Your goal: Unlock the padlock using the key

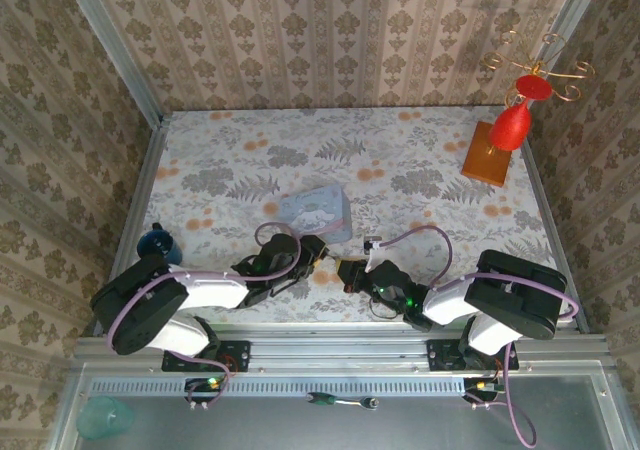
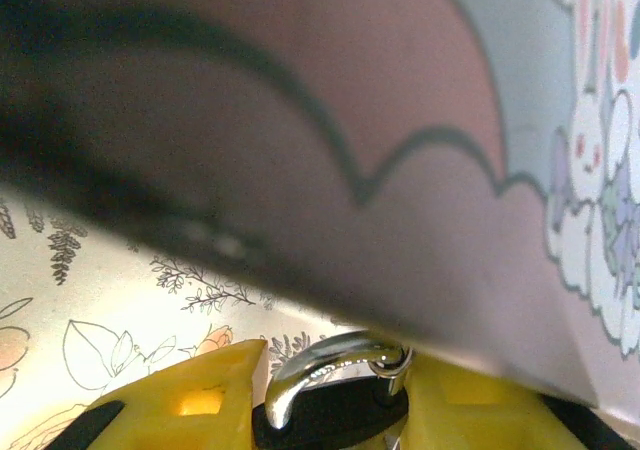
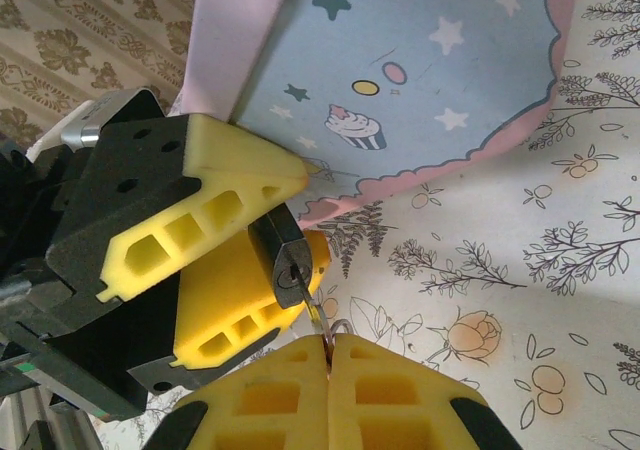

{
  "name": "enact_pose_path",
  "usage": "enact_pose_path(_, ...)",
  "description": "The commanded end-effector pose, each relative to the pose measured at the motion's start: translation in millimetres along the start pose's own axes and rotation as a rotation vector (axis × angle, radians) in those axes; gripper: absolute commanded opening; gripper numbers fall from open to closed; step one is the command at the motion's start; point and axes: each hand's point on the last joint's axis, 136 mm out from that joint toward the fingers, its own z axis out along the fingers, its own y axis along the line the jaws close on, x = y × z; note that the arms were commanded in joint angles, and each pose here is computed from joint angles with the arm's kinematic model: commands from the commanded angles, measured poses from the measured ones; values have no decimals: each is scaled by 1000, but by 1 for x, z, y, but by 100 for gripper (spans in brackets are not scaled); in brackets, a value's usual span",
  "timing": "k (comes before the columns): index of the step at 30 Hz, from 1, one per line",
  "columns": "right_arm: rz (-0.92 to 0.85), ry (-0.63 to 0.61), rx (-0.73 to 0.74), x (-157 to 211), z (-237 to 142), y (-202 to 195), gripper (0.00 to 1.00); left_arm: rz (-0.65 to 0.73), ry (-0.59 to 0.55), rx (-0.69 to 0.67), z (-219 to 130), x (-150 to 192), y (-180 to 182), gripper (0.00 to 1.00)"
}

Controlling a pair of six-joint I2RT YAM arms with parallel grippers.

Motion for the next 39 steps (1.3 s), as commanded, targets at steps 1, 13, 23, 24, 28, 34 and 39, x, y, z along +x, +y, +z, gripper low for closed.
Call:
enact_pose_path(1,25,-53,-8,-11,2,7,0,4,37,88,3,13,-30,0)
enact_pose_path(13,8,-10,20,4,6,-5,0,-13,56,128,6,18,-42,0)
enact_pose_path(23,19,-17,-21,3,11,3,0,8,60,106,4,19,-41,0)
enact_pose_path(24,16,-18,-24,1,10,5,0,11,61,99,4,19,-39,0)
enact_pose_path(28,5,-28,-30,-6,7,11,0,30,64,63,5,20,-32,0)
enact_pose_path(34,15,-16,-52,-9,9,19,0,64,73,41,4,22,-33,0)
enact_pose_path(39,39,-11,-67,-8,12,19,0,75,80,44,4,23,-37,0)
